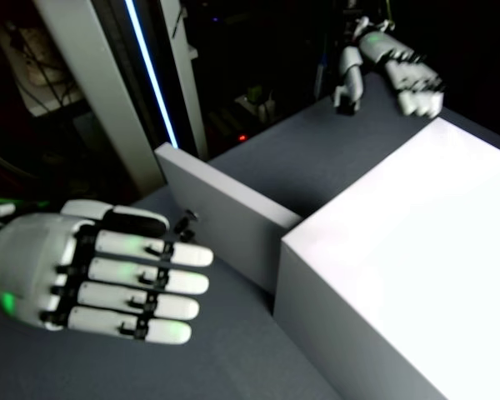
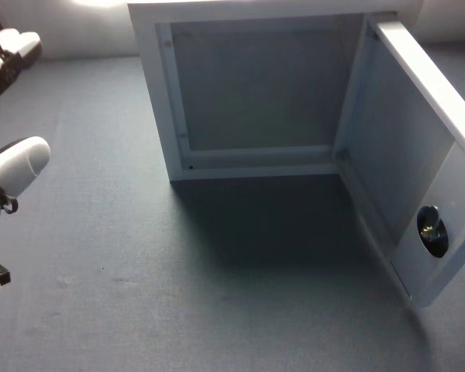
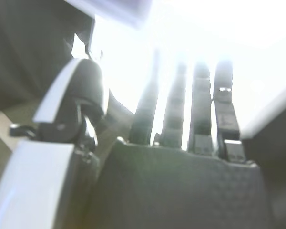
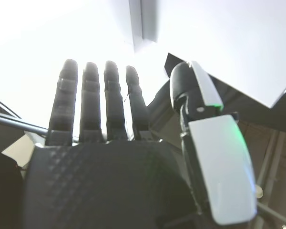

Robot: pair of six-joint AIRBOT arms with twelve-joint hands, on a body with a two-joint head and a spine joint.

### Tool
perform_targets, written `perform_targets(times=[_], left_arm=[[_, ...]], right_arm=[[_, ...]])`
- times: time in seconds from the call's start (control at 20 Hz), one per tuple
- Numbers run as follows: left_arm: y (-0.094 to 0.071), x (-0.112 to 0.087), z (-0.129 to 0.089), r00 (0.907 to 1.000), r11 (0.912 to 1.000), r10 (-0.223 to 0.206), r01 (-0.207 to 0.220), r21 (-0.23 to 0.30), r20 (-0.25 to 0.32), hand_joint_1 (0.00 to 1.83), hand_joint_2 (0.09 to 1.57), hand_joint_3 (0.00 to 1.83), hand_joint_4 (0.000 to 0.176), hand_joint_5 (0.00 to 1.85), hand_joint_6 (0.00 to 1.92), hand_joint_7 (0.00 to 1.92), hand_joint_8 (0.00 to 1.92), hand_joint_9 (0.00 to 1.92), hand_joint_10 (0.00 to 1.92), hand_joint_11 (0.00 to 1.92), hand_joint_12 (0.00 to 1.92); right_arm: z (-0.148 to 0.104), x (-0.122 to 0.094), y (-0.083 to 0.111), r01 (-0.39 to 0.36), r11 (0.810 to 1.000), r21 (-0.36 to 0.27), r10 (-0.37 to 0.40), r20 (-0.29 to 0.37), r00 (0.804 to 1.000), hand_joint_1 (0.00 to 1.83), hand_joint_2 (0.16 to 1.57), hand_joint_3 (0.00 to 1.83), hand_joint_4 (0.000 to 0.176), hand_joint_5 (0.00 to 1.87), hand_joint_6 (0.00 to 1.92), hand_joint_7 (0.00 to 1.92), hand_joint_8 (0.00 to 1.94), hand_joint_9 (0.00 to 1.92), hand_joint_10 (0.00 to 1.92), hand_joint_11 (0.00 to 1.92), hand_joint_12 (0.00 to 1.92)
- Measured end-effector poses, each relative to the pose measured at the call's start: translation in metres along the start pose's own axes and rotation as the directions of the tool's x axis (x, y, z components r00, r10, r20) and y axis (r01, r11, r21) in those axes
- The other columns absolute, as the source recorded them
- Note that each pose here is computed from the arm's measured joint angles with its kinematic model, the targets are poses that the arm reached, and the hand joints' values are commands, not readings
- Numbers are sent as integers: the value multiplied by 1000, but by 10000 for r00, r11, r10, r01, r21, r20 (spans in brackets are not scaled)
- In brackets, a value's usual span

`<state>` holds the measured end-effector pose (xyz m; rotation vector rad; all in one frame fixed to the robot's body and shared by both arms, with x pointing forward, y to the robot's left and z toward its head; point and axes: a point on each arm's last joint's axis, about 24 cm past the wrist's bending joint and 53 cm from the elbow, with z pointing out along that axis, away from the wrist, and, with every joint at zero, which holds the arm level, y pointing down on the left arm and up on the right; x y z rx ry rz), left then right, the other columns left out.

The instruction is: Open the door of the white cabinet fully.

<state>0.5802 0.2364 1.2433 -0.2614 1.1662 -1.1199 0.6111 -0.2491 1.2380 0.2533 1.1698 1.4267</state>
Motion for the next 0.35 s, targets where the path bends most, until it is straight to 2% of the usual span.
perform_targets(times=[0.15, 0.25, 0.3, 0.35], left_arm=[[-1, -4, 3, 9997, 9996, -225, 224, 161, 62, 290, 1256, 0, 0, 134, 5, 125, 4, 115, 4, 94, 53], [-4, -8, 7, 9994, 9992, -276, 269, 312, 202, 365, 1301, 3, 0, 252, 13, 127, 2, 97, 2, 61, 27], [-7, -10, 10, 9990, 9984, -346, 332, 458, 289, 365, 1301, 3, 0, 252, 13, 127, 2, 97, 2, 61, 27], [-13, -12, 14, 9983, 9962, -464, 436, 756, 347, 201, 1316, 5, 47, 405, 45, 81, 4, 3, 0, 1, 0]], right_arm=[[1, 0, 15, 145, 9986, -518, -142, 65, 9999, 626, 1407, 8, 0, 280, 3, 325, 13, 310, 12, 292, 40], [3, 0, 19, 152, 9977, -655, -146, 105, 9998, 565, 1417, 3, 0, 287, 0, 384, 8, 390, 13, 363, 46], [5, 1, 21, 140, 9972, -738, -135, 72, 9999, 565, 1417, 3, 0, 287, 0, 384, 8, 390, 13, 363, 46], [8, 4, 27, 22, 9958, -914, -16, 59, 10000, 532, 1410, 0, 0, 321, 22, 446, 12, 489, 21, 430, 53]])
